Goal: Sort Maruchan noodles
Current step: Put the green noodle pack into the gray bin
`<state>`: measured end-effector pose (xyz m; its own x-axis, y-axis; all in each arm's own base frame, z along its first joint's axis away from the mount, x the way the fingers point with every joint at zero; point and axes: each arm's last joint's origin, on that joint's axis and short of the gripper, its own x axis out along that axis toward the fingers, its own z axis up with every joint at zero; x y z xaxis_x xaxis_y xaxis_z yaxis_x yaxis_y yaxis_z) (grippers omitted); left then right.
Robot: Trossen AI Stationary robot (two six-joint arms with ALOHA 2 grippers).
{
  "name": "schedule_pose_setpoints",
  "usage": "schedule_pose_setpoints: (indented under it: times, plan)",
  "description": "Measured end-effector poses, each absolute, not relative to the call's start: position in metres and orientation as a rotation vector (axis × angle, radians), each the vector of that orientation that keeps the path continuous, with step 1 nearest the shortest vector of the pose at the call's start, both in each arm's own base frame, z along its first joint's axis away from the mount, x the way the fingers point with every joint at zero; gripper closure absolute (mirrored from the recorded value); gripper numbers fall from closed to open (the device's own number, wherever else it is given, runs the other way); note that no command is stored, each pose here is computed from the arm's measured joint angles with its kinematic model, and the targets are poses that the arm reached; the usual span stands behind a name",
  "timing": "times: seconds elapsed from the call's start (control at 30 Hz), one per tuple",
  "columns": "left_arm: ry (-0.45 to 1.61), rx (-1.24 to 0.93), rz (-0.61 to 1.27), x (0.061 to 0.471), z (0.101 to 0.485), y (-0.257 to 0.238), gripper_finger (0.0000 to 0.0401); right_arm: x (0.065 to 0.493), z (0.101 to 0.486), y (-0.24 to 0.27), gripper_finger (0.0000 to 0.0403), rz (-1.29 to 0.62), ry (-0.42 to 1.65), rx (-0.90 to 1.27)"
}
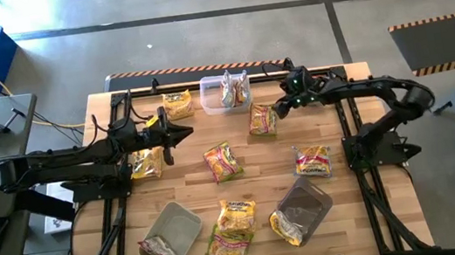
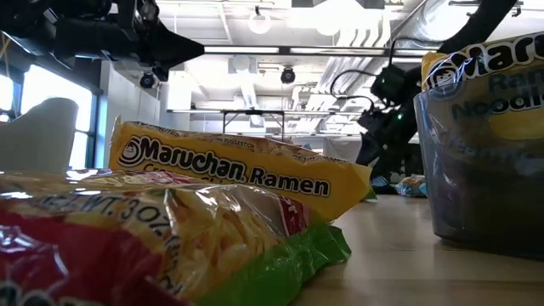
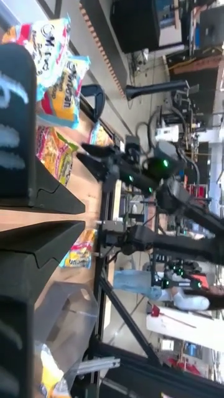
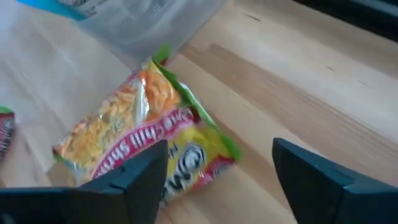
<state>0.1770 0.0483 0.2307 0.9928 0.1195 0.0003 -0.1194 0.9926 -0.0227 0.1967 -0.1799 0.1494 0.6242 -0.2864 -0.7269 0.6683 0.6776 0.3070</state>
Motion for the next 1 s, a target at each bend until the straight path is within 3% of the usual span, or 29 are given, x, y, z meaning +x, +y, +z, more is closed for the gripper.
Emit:
schedule_pose_setpoints:
  times: [0.17, 0.3, 0.43, 0.7, 0.77, 1.0]
  plan:
    - [-0.001, -0.023, 0.094, 0.177, 0.231, 0.048, 0.0382, 0.202, 0.129, -0.191, 0.0118, -0.448, 0.664, 0.666]
    - [-0.001, -0.023, 0.094, 0.177, 0.231, 0.048, 0.0382, 0.206, 0.116, -0.192, 0.0139, -0.406, 0.675, 0.689]
    - [-0.001, -0.023, 0.094, 0.177, 0.231, 0.048, 0.0382, 0.21, 0.111, -0.19, 0.02, -0.384, 0.682, 0.693]
    - [-0.001, -0.023, 0.094, 0.177, 0.231, 0.048, 0.0382, 0.221, 0.115, -0.183, 0.0375, -0.316, 0.649, 0.637]
    - [-0.001, -0.029, 0.094, 0.177, 0.231, 0.048, 0.0382, 0.225, 0.116, -0.181, 0.0394, -0.298, 0.639, 0.619]
    - [0.017, -0.063, 0.09, 0.184, 0.235, 0.049, 0.0377, 0.243, 0.129, -0.159, 0.0399, -0.201, 0.599, 0.531]
